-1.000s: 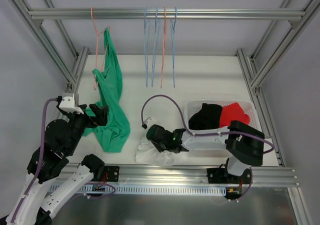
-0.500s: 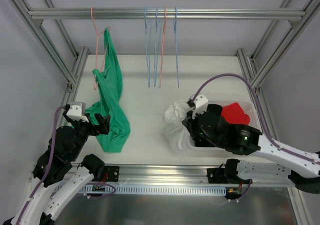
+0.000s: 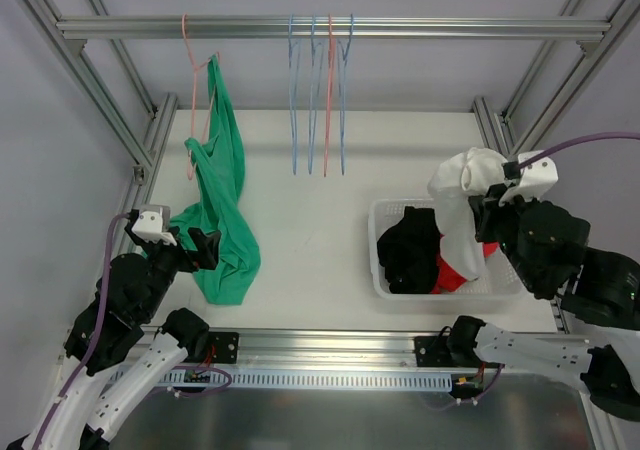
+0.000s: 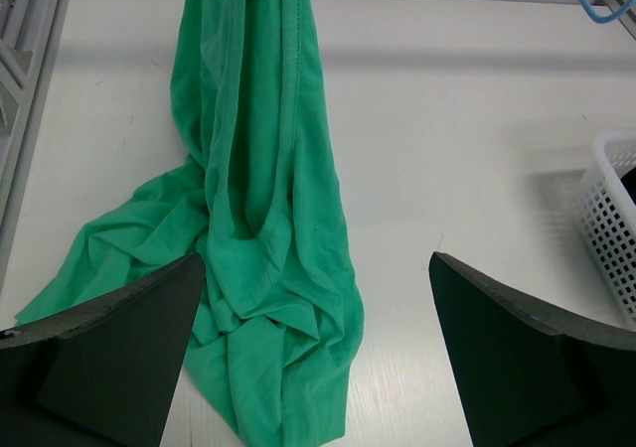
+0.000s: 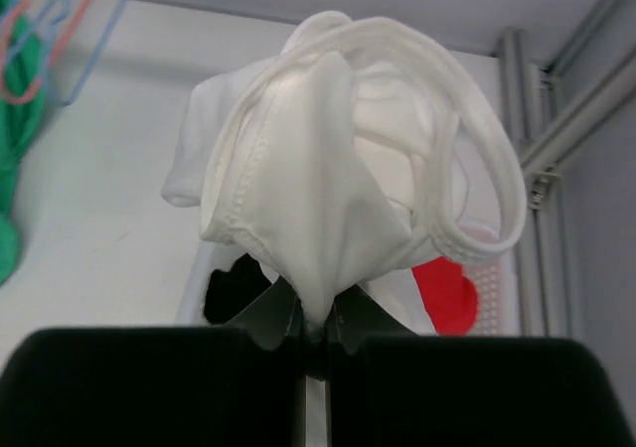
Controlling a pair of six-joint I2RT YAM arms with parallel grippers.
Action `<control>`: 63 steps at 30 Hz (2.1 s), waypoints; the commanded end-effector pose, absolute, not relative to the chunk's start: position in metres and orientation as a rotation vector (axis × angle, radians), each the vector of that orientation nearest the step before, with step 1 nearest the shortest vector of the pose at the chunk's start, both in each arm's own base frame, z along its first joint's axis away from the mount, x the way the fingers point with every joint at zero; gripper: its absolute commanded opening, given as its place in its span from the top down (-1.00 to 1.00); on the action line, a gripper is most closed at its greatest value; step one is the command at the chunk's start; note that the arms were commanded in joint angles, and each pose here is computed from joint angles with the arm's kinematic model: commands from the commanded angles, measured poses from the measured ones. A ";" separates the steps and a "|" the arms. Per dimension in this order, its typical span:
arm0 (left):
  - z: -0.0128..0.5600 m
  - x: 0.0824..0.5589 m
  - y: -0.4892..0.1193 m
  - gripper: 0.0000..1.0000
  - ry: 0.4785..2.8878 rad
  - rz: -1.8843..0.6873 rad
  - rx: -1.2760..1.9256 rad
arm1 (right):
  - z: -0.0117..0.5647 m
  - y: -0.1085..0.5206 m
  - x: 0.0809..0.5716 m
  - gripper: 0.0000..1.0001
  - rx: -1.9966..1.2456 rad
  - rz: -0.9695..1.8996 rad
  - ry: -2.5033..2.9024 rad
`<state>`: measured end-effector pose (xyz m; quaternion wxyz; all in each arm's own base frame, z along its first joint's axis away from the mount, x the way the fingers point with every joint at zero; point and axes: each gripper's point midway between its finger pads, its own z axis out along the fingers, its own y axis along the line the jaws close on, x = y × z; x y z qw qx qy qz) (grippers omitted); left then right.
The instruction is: Remove the tank top from the hanger
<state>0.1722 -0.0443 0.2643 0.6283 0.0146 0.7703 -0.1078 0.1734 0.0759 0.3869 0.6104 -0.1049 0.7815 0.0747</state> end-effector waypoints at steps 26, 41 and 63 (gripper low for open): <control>0.277 0.168 -0.039 -0.97 1.711 -0.270 -0.014 | 0.068 0.038 0.214 0.74 0.378 -0.005 2.483; 0.283 0.181 -0.020 -0.97 1.766 -0.172 -0.174 | 0.205 0.001 0.204 -0.99 0.284 -0.148 2.254; 0.263 0.162 -0.030 -0.97 1.716 -0.220 0.004 | 0.280 -0.020 0.116 -0.99 0.006 -0.095 2.045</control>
